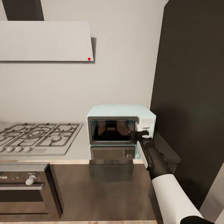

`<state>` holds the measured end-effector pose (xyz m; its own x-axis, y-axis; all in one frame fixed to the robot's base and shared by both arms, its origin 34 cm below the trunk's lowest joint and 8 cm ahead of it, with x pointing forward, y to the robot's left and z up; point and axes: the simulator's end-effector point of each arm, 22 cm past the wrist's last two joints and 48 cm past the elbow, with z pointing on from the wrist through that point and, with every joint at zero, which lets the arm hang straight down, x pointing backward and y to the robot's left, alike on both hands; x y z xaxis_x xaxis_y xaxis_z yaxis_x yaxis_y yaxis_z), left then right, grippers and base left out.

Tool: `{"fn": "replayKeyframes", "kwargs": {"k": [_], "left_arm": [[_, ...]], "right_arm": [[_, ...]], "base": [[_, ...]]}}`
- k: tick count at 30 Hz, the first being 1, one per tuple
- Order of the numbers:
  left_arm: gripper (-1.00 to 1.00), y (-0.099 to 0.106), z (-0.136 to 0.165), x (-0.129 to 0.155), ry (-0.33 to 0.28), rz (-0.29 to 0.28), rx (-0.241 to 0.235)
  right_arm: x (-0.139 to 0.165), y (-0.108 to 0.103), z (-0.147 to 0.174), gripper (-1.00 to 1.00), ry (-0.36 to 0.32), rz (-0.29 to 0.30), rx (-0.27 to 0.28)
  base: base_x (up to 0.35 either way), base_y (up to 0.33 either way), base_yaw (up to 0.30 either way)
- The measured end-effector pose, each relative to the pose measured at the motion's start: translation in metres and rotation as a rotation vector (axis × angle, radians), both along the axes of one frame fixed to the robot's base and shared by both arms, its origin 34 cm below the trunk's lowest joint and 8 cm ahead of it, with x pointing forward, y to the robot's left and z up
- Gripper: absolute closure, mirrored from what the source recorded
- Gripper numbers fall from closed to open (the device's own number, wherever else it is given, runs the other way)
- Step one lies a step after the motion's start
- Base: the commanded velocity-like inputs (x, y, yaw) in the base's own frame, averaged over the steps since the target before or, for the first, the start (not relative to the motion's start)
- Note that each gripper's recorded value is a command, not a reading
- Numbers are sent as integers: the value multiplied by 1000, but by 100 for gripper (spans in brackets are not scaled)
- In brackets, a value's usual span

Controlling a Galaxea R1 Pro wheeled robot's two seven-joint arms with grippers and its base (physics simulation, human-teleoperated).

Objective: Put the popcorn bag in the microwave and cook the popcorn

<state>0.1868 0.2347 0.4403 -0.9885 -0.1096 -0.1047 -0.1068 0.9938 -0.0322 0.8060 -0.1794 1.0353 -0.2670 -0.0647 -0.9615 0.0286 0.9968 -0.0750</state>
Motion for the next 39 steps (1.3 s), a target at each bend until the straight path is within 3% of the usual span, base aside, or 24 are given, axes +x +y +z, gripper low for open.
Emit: {"fn": "replayKeyframes", "kwargs": {"k": [15, 39], "left_arm": [[-100, 0, 0, 0, 0, 0, 0], [-100, 2, 0, 0, -1, 0, 3]], "right_arm": [[4, 3, 15, -100, -77, 9, 17], [4, 3, 12, -100, -72, 7, 25]], "base": [[0, 0, 0], [27, 0, 0]]}}
